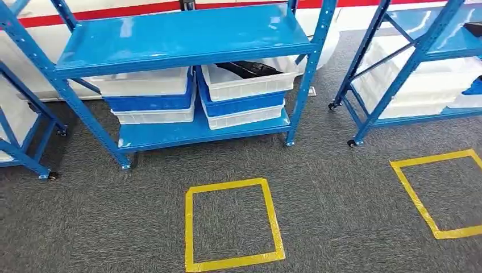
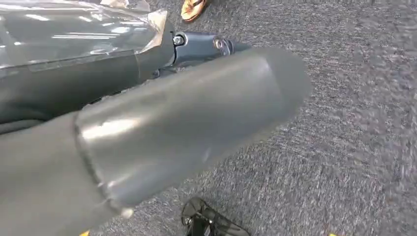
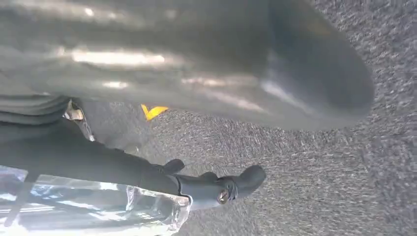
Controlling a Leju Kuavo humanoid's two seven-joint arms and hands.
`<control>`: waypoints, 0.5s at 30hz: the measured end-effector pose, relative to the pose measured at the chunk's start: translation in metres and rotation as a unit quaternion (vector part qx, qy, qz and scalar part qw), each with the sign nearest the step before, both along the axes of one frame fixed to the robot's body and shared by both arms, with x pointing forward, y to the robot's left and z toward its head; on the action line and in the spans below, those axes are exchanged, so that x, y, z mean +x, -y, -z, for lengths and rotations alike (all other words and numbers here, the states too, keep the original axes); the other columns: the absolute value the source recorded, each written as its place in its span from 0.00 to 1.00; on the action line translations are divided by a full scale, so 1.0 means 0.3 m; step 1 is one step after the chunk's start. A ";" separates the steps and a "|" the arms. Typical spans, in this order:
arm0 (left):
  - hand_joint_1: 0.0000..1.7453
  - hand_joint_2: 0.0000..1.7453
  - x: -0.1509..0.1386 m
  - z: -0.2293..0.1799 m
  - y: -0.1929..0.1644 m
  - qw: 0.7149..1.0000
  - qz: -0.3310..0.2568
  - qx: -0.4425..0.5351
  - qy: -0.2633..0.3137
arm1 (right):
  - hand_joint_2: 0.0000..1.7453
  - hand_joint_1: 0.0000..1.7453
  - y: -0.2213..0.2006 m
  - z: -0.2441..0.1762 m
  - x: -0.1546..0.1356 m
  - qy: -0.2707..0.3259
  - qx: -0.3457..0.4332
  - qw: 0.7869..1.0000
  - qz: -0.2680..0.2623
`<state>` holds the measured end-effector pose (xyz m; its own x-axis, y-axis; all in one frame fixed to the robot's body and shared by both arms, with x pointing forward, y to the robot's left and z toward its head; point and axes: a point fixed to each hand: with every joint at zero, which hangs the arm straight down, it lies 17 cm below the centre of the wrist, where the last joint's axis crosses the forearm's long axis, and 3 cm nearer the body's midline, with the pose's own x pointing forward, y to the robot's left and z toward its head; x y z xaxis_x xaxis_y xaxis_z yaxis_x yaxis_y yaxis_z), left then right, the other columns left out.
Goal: Take the parts from the cabinet and place them on the table.
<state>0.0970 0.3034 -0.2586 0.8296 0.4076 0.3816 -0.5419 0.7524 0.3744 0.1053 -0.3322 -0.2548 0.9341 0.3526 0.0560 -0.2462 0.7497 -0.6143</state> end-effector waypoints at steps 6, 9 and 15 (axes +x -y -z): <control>0.00 0.00 -0.001 0.000 -0.001 1.000 0.000 0.000 -0.001 | 0.00 0.00 0.000 0.002 -0.012 -0.002 0.001 1.000 0.005; 0.00 0.00 -0.005 0.001 0.002 1.000 -0.001 -0.001 -0.002 | 0.00 0.00 0.002 0.003 -0.014 0.001 0.003 1.000 0.002; 0.00 0.00 -0.015 0.004 0.011 1.000 -0.002 -0.004 -0.005 | 0.00 0.00 0.003 0.000 0.008 0.008 0.002 1.000 -0.004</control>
<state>0.0926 0.3002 -0.2597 0.8320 0.4144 0.3689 -0.5410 0.7534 0.3738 0.1076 -0.3331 -0.2547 0.9301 0.3600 0.0730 -0.2421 0.7503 -0.6151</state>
